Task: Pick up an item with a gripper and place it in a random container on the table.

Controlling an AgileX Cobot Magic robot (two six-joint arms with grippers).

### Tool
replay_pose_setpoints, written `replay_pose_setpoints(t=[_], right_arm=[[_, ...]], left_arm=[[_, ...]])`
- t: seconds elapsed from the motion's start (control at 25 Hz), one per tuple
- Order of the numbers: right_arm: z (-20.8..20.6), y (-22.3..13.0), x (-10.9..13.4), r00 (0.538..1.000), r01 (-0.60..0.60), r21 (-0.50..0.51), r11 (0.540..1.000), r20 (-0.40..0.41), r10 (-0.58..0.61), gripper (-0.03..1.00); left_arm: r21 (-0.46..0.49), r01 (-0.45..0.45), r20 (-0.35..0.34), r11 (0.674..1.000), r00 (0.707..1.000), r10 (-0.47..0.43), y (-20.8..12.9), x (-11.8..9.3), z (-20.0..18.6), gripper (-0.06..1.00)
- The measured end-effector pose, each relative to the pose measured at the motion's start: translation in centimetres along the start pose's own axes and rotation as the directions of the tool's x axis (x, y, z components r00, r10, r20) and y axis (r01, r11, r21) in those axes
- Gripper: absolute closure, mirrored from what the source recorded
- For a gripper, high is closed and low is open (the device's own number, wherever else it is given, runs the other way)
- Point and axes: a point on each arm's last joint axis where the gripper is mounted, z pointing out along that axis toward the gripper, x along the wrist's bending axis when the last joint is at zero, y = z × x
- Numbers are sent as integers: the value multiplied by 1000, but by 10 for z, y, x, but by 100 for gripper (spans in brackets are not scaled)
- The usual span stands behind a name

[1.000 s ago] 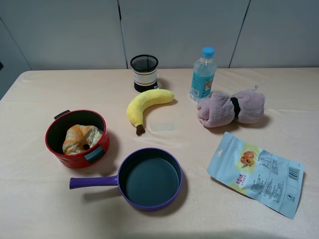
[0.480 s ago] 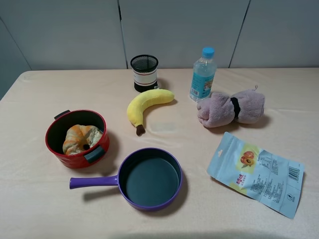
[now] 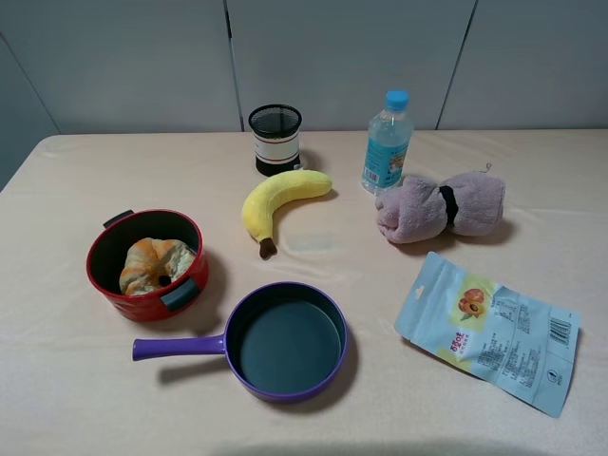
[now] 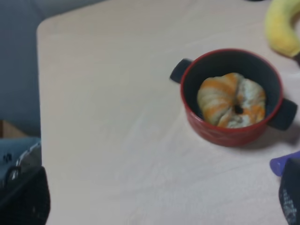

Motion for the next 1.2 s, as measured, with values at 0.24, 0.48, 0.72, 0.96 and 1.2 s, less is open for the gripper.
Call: replay_pose_setpoints(t=[0.24,0.48,0.72,0.96,1.2], right_arm=[[0,0,0,1000,0,0,1000,0,0,27],[0,0,0,1000,0,0,1000,0,0,27],[0,0,0,1000,0,0,1000,0,0,27],[0,0,0,1000,0,0,1000,0,0,27],[0,0,0,1000,0,0,1000,0,0,27]], left_arm=[[17,63,-44,998,997,-62,-24,-10,12,-5],[-66,63,-54,996,996,-66,-41,-14,22,-5],[-32,113,10,993,994,-113,-49,-21,40,-5],[-41,128,22,991,992,-127,-48,-22,41,-5],[-41,128,22,991,992,-127,-48,-22,41,-5]])
